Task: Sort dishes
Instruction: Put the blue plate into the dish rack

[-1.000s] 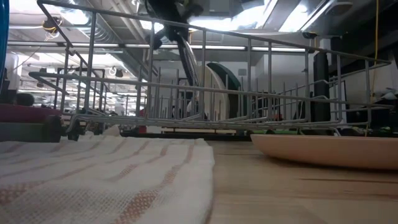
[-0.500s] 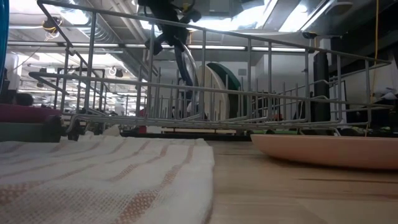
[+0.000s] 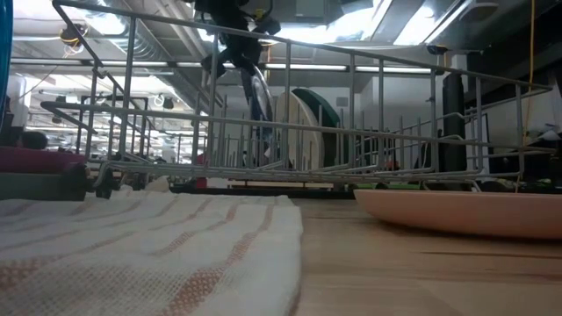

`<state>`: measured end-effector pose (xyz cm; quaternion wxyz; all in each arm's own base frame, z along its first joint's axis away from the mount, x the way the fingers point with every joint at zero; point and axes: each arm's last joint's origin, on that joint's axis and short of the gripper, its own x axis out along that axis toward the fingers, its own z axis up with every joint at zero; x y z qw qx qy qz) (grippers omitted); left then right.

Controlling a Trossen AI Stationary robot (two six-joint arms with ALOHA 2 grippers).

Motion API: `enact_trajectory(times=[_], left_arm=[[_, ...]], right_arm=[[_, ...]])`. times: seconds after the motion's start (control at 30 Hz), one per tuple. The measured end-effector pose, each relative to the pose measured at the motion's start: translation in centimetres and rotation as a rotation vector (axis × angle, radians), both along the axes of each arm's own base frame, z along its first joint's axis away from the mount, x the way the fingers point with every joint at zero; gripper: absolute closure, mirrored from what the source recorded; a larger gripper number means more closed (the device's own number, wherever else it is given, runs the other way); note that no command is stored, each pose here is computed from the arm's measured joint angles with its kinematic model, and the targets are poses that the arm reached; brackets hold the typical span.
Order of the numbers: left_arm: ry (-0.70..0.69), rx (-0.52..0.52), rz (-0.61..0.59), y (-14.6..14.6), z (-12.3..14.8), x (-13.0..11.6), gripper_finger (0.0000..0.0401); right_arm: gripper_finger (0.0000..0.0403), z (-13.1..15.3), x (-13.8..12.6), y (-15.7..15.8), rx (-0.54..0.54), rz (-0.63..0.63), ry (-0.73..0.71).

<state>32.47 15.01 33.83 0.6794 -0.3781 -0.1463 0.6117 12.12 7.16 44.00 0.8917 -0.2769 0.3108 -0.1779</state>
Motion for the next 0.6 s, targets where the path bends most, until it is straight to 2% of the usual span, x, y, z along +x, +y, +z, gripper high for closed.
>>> enact_trajectory(times=[0.2,0.6], left_arm=[[0.036,-0.019,0.005,0.7,-1.2,0.5,0.0391],[0.073,-0.087,-0.007,1.6,-5.5,3.0,0.0378]], right_arm=[[0.0267,0.0,0.0,0.0,0.000,0.000,0.000],[0.0267,0.0,0.0,0.0,0.014,-0.008,-0.009]])
